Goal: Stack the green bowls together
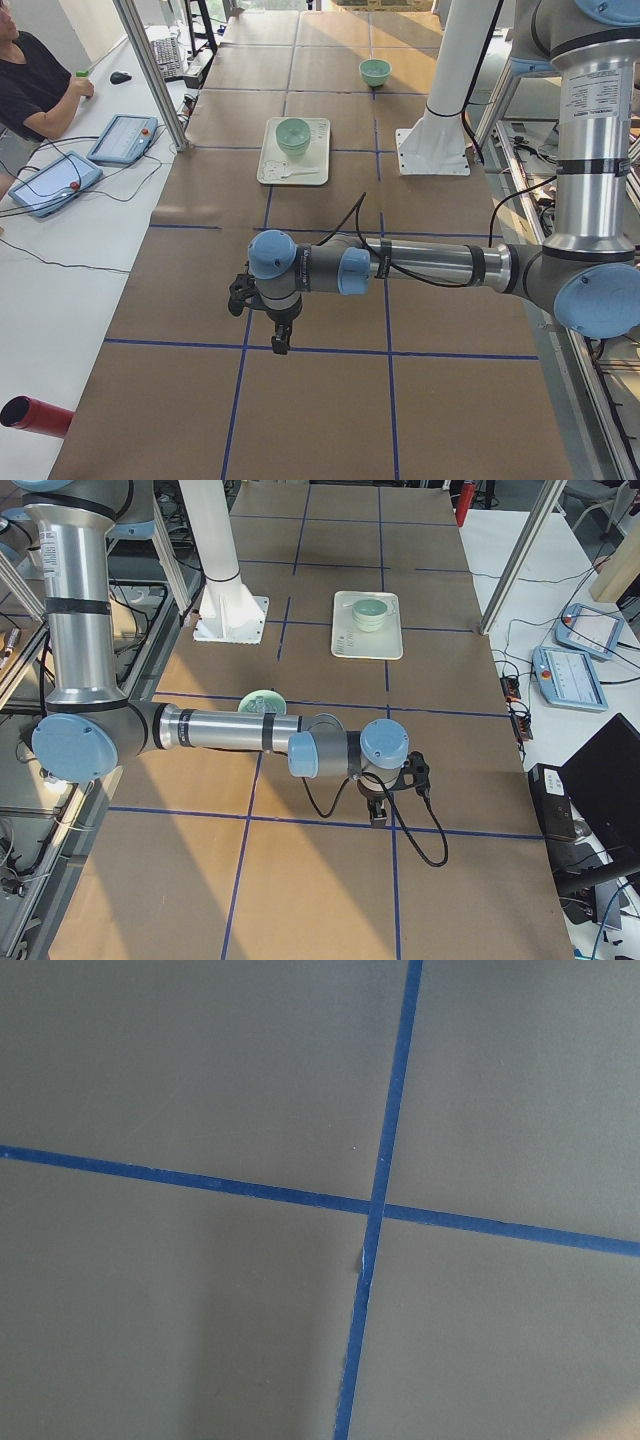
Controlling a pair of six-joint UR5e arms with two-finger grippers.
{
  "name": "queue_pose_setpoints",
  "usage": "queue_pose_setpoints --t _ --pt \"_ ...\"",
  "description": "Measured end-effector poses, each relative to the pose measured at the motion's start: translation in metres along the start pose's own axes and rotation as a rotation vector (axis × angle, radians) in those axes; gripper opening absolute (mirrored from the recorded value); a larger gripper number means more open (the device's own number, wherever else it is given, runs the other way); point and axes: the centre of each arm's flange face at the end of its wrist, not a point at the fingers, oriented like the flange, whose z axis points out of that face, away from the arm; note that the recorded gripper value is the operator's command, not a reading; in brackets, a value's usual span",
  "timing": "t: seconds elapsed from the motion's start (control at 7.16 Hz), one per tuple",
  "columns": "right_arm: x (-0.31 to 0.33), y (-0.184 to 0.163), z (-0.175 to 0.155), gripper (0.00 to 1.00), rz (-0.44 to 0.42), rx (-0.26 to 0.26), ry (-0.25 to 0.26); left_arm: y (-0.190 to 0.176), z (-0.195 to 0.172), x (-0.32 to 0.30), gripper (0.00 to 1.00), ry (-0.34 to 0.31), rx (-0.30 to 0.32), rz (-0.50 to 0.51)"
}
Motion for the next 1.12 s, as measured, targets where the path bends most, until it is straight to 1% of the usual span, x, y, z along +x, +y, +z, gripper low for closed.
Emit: queue_pose_setpoints --t 1.12 --pt "0.0009 -0.0005 -0.0013 1.0 -0.002 0.002 0.006 -0.0056 -0.004 0.0037 1.0 0.0 0.009 0.0"
